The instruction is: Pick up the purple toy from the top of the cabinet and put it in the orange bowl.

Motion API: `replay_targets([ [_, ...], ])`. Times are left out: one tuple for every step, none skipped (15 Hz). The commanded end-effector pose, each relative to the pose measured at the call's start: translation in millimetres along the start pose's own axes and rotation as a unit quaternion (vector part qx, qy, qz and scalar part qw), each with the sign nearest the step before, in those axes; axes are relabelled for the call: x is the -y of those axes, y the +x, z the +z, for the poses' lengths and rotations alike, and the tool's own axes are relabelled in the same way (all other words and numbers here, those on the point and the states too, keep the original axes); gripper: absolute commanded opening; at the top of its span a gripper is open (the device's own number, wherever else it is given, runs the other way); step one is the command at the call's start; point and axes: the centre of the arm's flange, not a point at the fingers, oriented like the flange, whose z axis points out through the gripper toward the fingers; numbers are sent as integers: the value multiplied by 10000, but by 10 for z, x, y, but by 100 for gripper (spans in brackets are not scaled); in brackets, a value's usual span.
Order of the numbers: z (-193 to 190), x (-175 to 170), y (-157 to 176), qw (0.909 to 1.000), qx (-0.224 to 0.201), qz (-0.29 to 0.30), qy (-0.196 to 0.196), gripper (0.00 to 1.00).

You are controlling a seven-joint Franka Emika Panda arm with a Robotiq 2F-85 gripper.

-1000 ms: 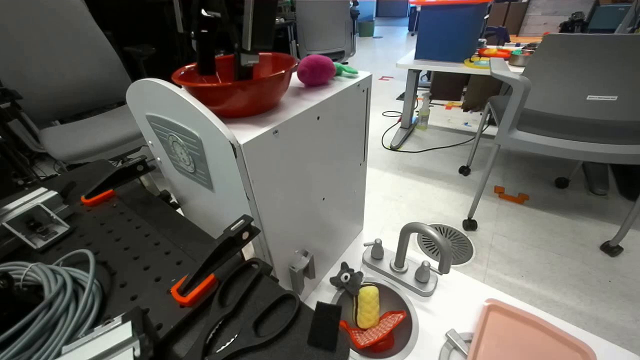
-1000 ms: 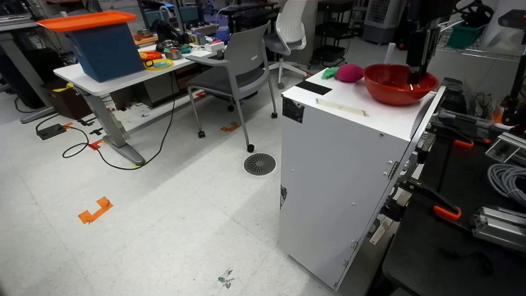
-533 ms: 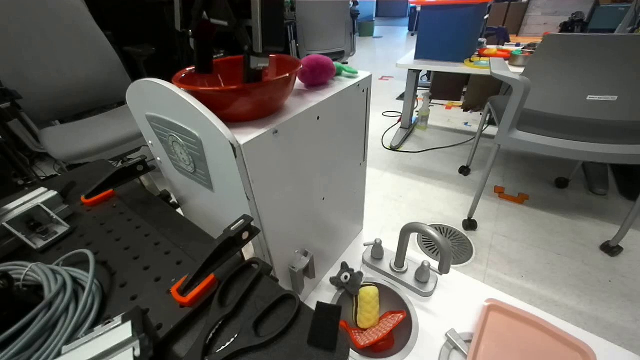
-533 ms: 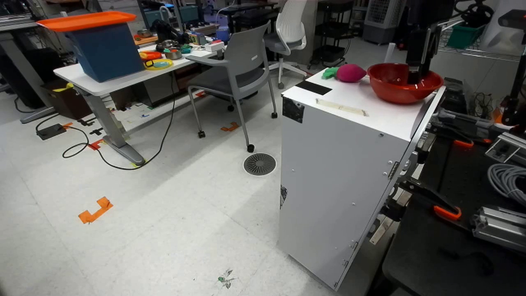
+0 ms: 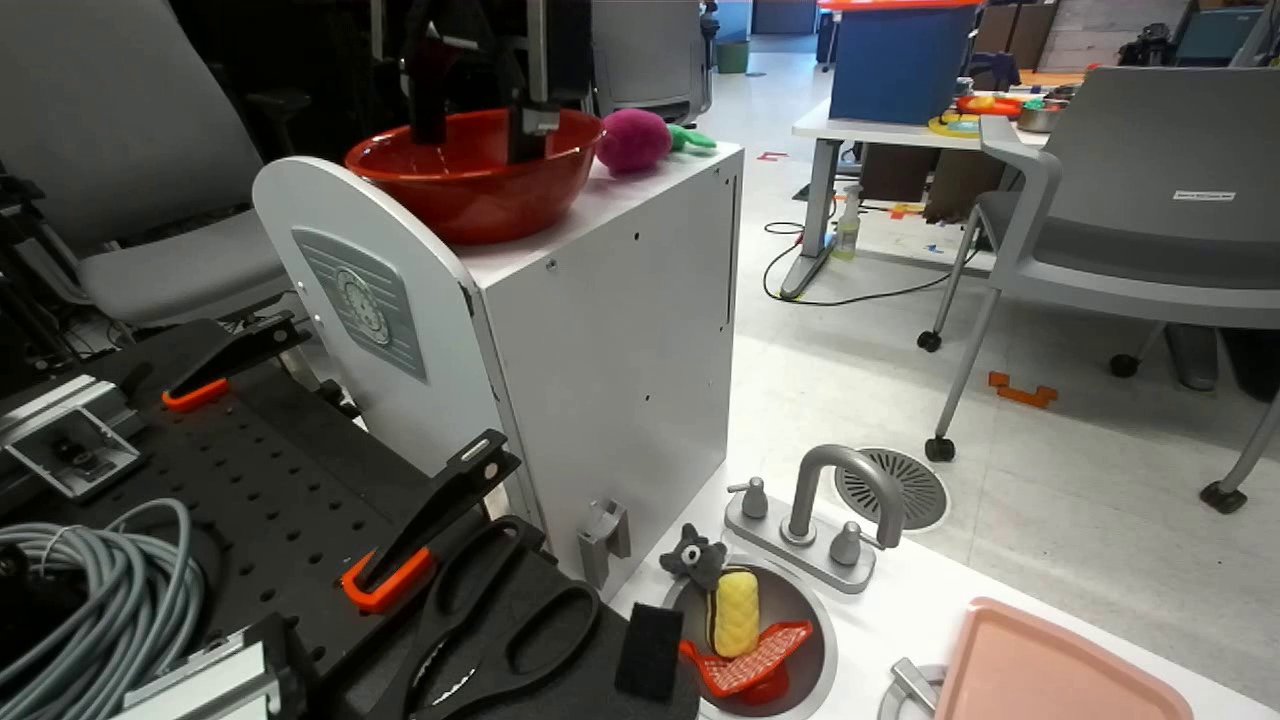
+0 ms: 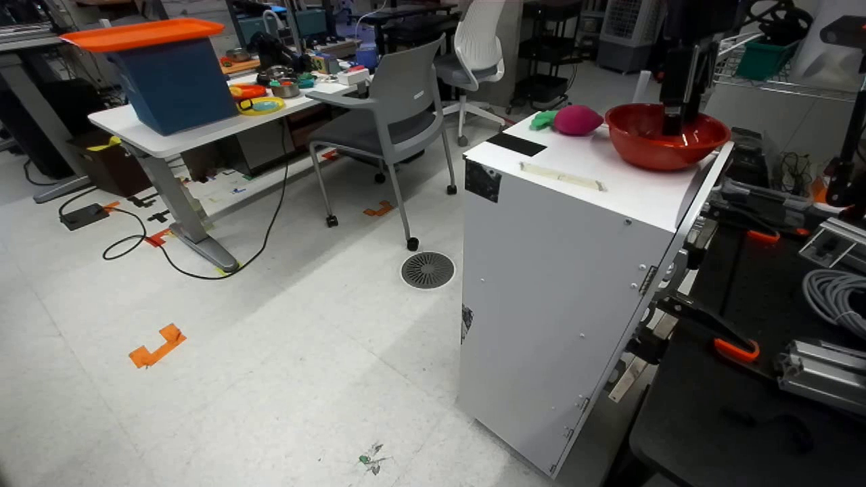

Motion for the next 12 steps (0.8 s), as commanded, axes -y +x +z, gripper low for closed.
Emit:
replay_targets([
  [-120,-16,148,9999,-82,-81,-19,100],
  [-150,-5,176,9999,-107,-107,-33,100],
  [-173,7,200,9998,-129,-132,-41,100],
  [-187,32,228,9997,-139,-178,-48,100],
  [-191,64,254,9996,-138,-233,-54,100],
  [-190,105,278,9995,-128,-293,-64,100],
  [-183,148,296,9993,-124,-356,-72,100],
  [-184,197,313,9990,-122,-419,-76,100],
  [-176,239,329,9987,-113,-485,-88,100],
  [-173,286,342,9984,-99,-545,-102,100],
  [-171,323,353,9981,-99,-591,-114,100],
  [-172,365,352,9978,-102,-640,-126,100],
])
